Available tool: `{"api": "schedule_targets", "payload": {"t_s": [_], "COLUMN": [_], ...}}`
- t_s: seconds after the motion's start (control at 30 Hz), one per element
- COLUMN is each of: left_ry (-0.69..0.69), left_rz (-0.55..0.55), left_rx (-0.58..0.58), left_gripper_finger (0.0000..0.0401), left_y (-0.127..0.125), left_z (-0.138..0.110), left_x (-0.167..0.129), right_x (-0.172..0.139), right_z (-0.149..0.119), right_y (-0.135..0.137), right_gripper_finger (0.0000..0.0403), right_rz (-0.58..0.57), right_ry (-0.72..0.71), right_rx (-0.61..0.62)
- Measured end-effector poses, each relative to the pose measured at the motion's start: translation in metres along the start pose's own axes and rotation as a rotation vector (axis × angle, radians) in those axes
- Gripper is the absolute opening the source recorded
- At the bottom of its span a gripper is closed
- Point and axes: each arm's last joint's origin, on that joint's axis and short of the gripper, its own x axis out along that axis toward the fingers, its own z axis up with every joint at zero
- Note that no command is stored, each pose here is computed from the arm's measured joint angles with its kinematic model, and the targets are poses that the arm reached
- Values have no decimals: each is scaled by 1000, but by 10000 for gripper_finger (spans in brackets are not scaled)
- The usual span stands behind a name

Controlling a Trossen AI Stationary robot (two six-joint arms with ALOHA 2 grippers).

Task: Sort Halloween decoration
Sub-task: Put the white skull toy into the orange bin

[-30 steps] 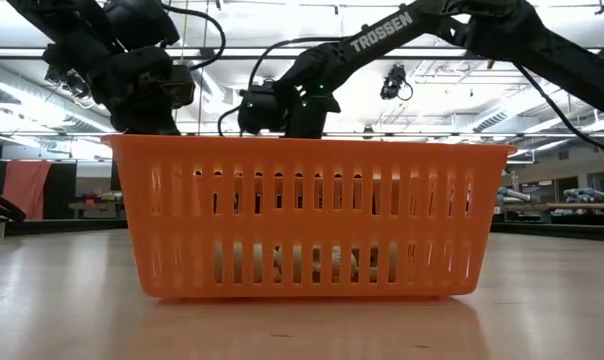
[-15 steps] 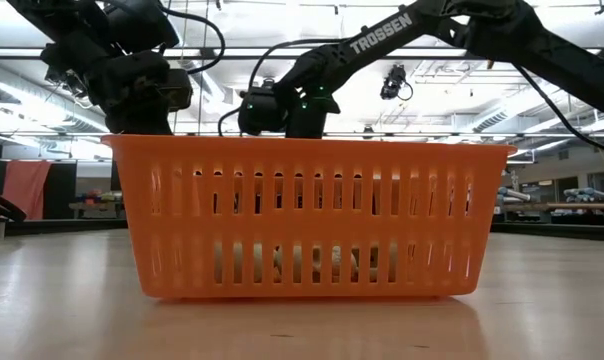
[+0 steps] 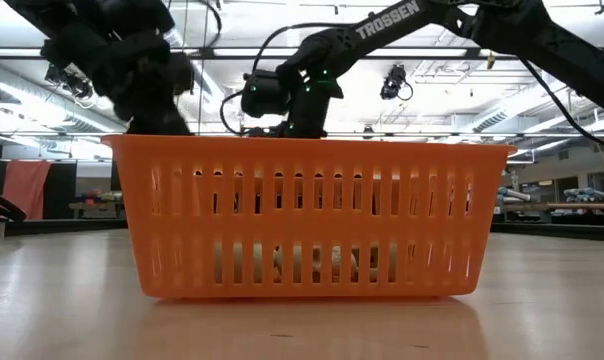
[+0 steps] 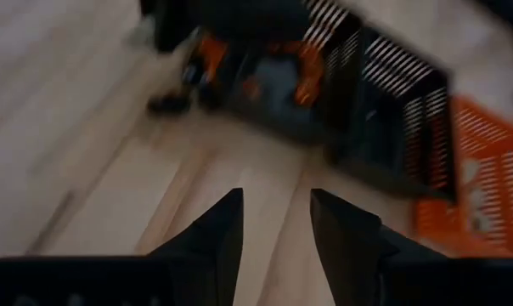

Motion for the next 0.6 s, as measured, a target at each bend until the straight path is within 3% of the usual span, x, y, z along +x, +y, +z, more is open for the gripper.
{"api": "schedule_targets", "payload": {"t_s": [0.13, 0.33, 0.6], "left_ry": [-139, -244, -272], "left_rz": [-60, -61, -78], "left_rx": [33, 93, 178], "left_gripper_finger": [144, 144, 144], "left_y": [-7, -12, -18], "left_z": [12, 24, 27], "left_x": [-14, -33, -39], "right_x": [-17, -44, -86], "right_z": [0, -3, -17], "right_y": [1, 3, 30], "right_gripper_finger": [90, 89, 91], "right_rz": [7, 41, 227], "right_ry": [-15, -29, -61], "right_rx": [-1, -42, -294]}}
